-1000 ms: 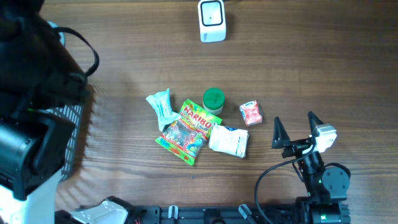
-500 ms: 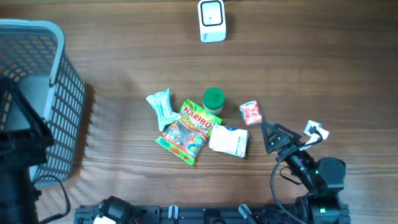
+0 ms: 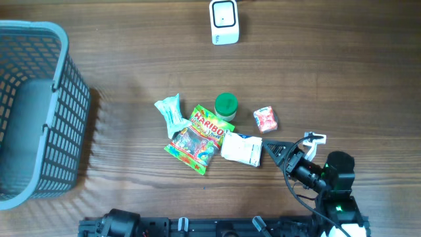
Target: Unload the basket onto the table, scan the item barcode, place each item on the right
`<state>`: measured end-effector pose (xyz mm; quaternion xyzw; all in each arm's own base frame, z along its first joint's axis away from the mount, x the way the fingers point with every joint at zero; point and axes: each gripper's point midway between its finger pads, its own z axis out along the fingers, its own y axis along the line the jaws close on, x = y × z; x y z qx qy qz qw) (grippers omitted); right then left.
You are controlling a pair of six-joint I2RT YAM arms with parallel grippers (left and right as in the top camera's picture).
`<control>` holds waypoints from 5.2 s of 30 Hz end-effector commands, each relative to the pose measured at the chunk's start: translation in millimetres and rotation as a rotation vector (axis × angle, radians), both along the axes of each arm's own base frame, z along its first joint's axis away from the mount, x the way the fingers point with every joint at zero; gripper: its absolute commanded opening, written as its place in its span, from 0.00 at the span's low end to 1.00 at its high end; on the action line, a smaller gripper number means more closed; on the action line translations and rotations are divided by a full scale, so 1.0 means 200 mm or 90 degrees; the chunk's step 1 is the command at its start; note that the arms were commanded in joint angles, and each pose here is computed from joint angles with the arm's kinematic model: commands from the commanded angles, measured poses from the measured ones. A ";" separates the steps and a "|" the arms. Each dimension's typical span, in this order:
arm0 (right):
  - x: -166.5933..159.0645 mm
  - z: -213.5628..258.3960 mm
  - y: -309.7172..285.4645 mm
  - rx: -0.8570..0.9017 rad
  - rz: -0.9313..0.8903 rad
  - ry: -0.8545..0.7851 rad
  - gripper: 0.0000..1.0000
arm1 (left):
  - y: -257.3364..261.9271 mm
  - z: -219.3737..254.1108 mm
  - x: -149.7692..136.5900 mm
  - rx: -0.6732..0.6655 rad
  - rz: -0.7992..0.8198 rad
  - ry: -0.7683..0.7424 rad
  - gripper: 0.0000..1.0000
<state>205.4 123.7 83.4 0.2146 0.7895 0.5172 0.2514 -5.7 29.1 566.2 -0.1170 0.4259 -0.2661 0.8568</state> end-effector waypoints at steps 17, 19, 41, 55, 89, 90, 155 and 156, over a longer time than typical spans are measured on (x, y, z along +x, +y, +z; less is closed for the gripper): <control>0.08 0.60 -0.29 -0.273 -0.135 -0.030 0.99 | 0.09 -0.12 -0.08 -0.057 0.050 -0.101 1.00; 0.04 0.77 -0.29 -0.268 -0.137 -0.049 1.00 | 0.18 -0.16 -0.01 -0.115 0.109 -0.098 1.00; 0.85 0.46 0.25 -0.546 0.095 0.313 1.00 | -0.21 -2.06 1.03 0.078 0.015 0.653 1.00; 0.83 0.01 0.56 -0.583 0.212 0.359 0.99 | -0.20 -2.33 0.98 0.103 0.021 0.761 1.00; 0.82 -0.20 0.53 -0.712 0.512 0.161 0.62 | -0.29 -2.18 1.16 0.266 0.007 0.584 1.00; 0.83 -0.20 0.53 -0.728 0.559 0.118 0.64 | -0.29 -2.18 1.16 0.266 0.007 0.584 1.00; 0.82 0.11 0.41 -0.871 1.002 -0.279 1.00 | -0.29 -2.18 1.16 0.266 0.006 0.586 1.00; 0.82 0.11 0.41 -0.872 1.010 -0.288 1.00 | -0.29 -2.18 1.16 0.266 0.006 0.586 1.00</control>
